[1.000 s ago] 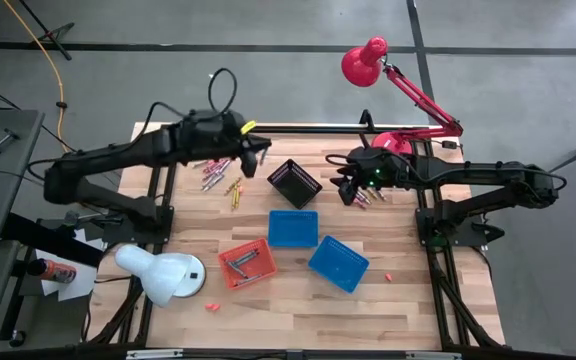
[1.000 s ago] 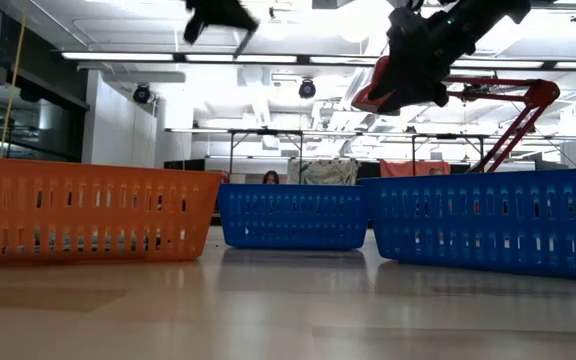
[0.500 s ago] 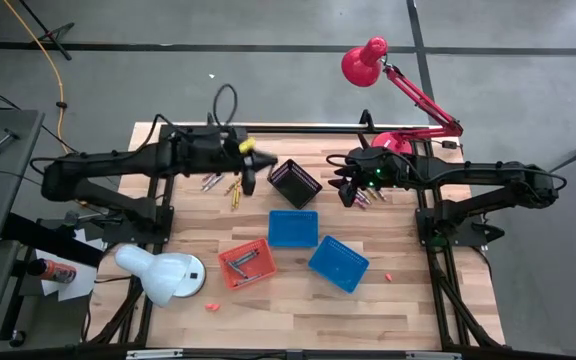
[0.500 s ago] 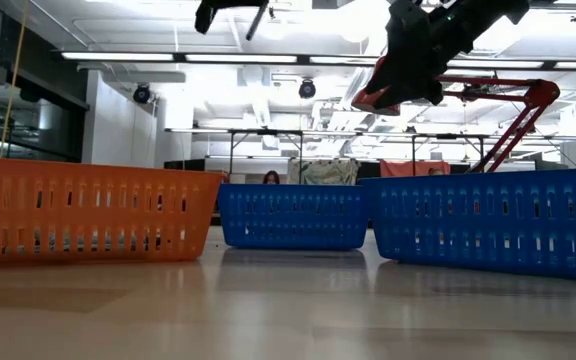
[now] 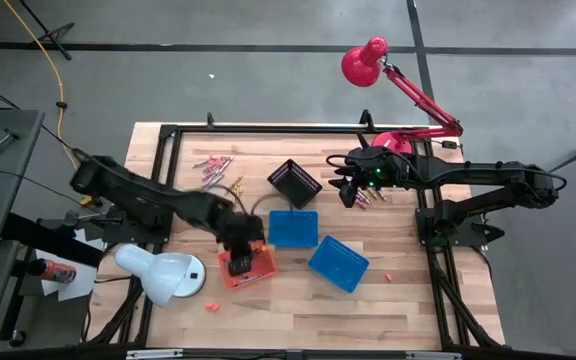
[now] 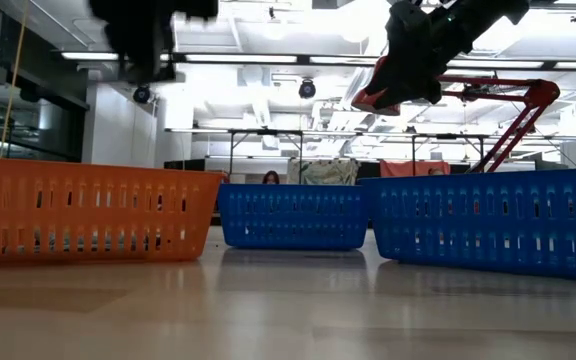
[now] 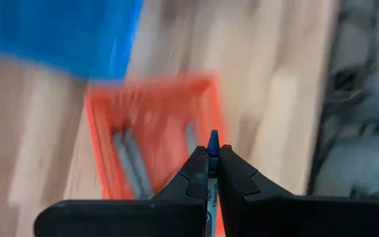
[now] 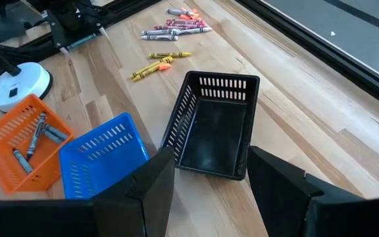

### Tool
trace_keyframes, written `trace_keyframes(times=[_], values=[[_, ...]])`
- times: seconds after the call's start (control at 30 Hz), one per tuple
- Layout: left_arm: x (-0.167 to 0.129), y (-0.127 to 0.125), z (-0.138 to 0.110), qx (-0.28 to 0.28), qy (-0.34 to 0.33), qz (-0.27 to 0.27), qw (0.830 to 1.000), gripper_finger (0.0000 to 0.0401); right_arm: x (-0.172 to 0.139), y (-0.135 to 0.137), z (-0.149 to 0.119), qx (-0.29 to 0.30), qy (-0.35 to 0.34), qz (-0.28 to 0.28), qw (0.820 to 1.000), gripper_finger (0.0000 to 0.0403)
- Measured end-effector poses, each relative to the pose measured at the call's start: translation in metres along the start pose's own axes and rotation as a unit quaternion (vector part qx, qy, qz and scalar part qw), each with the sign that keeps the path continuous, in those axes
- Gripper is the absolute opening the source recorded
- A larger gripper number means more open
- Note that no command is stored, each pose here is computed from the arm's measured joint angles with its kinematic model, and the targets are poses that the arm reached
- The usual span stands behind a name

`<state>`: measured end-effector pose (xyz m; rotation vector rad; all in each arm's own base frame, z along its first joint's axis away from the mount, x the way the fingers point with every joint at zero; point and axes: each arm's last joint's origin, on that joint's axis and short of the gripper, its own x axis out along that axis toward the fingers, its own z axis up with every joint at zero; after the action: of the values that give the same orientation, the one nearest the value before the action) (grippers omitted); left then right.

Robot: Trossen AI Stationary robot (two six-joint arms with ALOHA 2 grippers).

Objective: Sort crayons
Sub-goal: Put the blue/green crayon into the orange bin

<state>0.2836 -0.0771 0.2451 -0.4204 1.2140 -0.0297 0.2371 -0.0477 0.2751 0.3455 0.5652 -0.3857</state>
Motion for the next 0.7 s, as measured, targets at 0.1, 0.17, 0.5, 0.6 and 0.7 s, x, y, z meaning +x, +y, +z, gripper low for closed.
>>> trace_keyframes(times=[0.1,0.17,0.5,0.6,0.7], values=[[0.027,0.005,-0.005,-0.009,0.069,0.041,0.997,0.0000,0.000,0.000,0.000,0.000,0.000,0.000,1.000,0.0185],[0.040,0.007,-0.005,-0.013,0.091,0.052,0.994,0.0001,0.000,0.000,0.000,-0.001,0.000,0.000,1.000,0.0185],[0.050,0.005,0.006,-0.011,0.063,0.010,0.998,0.0016,0.000,0.000,0.000,0.000,0.000,0.000,1.000,0.0185],[0.049,0.004,0.010,-0.011,0.044,0.000,0.999,0.0025,0.000,0.000,0.000,0.002,0.000,0.000,1.000,0.0185],[0.049,0.006,0.011,-0.014,0.043,0.000,0.999,0.0041,0.000,0.000,0.000,0.002,0.001,0.000,1.000,0.0185]])
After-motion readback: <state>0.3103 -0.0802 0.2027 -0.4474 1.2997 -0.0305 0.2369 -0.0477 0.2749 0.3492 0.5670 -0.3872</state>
